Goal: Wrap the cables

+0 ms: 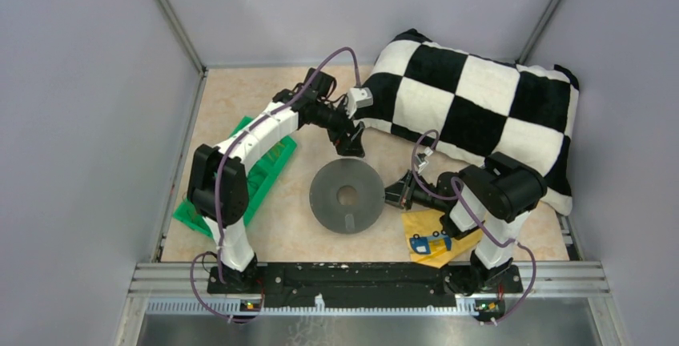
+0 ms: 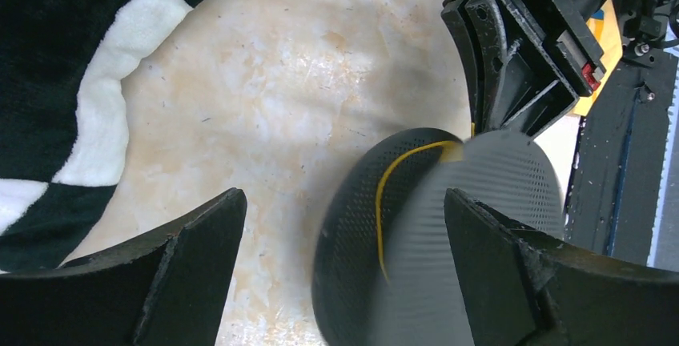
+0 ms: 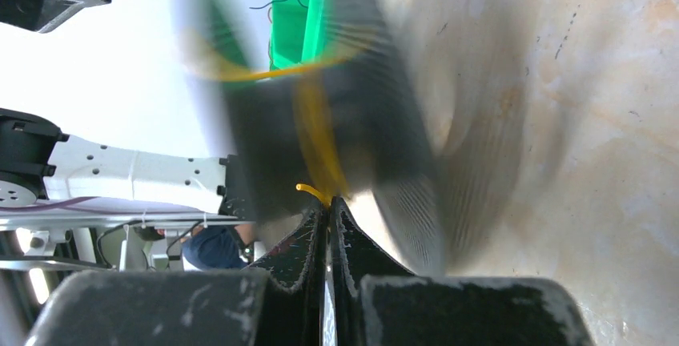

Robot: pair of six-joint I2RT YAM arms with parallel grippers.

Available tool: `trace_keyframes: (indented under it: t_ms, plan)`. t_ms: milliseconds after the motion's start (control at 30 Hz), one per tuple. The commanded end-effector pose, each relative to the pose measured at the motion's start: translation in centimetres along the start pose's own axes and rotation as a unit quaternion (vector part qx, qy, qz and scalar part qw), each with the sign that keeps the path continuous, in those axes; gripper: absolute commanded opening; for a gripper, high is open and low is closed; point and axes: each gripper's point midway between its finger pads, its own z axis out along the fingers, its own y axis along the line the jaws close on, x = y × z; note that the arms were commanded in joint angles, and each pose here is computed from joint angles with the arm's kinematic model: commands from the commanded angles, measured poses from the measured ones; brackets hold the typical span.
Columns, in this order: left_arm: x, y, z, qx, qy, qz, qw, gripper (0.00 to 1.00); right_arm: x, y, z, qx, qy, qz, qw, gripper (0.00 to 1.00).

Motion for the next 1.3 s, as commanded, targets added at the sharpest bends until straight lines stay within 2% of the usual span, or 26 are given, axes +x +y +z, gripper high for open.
trace_keyframes:
  t_ms: [0,267,633,733,933,1067,1133,1267]
  plan:
    - [-0.5,0.9,0.3,-0.012,-0.003,0.0,1.0,0.98,-1.3,5.3,0.1,-0.103,-0.024,-0.084,0.991,0.0]
    - [-0.7,2.2,0.8,-0.038,-0.007,-0.017,0.999,0.98,-1.4,5.0,0.2,-0.097,-0.025,-0.081,0.992,0.0]
    - [-2.9,2.8,-2.4,-0.135,-0.048,-0.048,0.989,0.98,-2.1,3.8,1.4,-0.087,-0.024,-0.07,0.993,0.0]
    - [-3.1,2.9,-3.6,-0.169,-0.06,-0.089,0.98,0.98,-2.2,3.6,1.8,-0.088,-0.02,-0.065,0.994,0.0]
    - [-0.7,2.2,-5.7,-0.238,-0.051,-0.232,0.942,0.98,-2.0,3.0,2.1,-0.076,-0.011,-0.061,0.995,0.0]
    - [3.4,1.2,-8.5,-0.325,-0.036,-0.305,0.895,0.98,-1.9,2.5,2.2,-0.065,-0.004,-0.064,0.996,0.0]
    - [4.8,0.5,-10.2,-0.363,-0.059,-0.345,0.864,0.98,-1.9,2.1,2.4,-0.059,-0.001,-0.065,0.996,0.0]
    - [6.5,-2.1,-11.5,-0.385,-0.117,-0.397,0.825,0.97,-2.1,1.8,2.8,-0.055,0.001,-0.064,0.996,0.0]
